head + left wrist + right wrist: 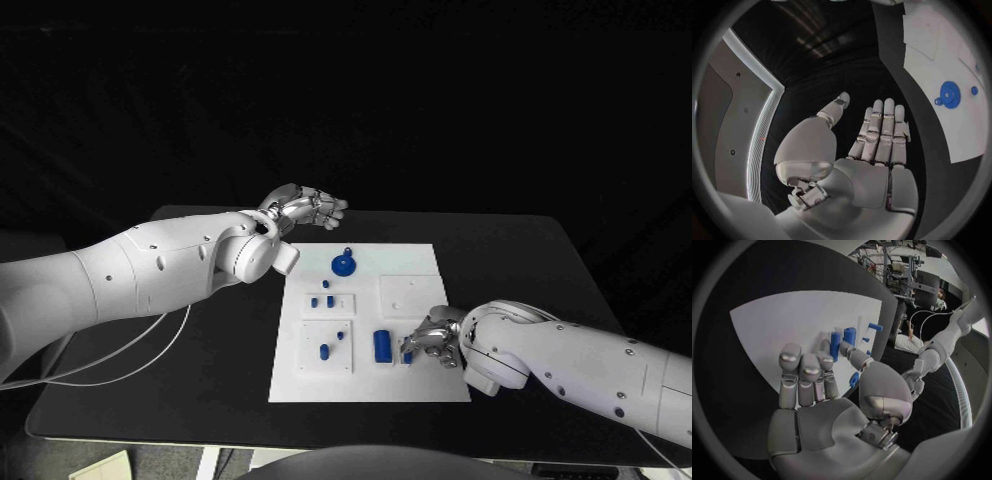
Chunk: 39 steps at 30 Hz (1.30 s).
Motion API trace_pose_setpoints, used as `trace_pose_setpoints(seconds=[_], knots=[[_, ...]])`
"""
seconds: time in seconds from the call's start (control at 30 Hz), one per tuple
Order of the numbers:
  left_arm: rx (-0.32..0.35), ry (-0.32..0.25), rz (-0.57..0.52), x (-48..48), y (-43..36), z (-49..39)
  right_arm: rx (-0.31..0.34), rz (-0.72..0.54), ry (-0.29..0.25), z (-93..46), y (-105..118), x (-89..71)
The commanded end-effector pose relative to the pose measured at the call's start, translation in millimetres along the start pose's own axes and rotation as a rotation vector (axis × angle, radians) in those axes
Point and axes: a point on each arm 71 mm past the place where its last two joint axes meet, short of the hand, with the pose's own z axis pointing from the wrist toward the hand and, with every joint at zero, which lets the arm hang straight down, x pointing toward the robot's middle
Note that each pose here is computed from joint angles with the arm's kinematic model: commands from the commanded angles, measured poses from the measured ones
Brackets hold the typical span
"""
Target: Assemble the parts on the task board
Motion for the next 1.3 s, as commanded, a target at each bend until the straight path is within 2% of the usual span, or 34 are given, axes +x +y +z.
trace_pose_setpoints(seconds=[0.03, 0.27, 0.57, 1.3], knots=[[0.007, 0.012, -0.007, 2.1, -1.5, 0.4, 0.002, -0.023, 0.032, 0.8, 0.5, 3.2], [0.007, 0.014, -0.007, 2.4, -1.5, 0.4, -0.001, -0.031, 0.043, 2.1, 1.2, 4.3], [0.007, 0.014, -0.007, 2.1, -1.7, -0.2, -0.006, -0.068, 0.003, 3.8, 1.5, 1.3], [0.005, 0.019, -0.009, 3.2, -1.9, -0.4, -0.030, -0.083, -0.010, 4.1, 6.1, 1.9]])
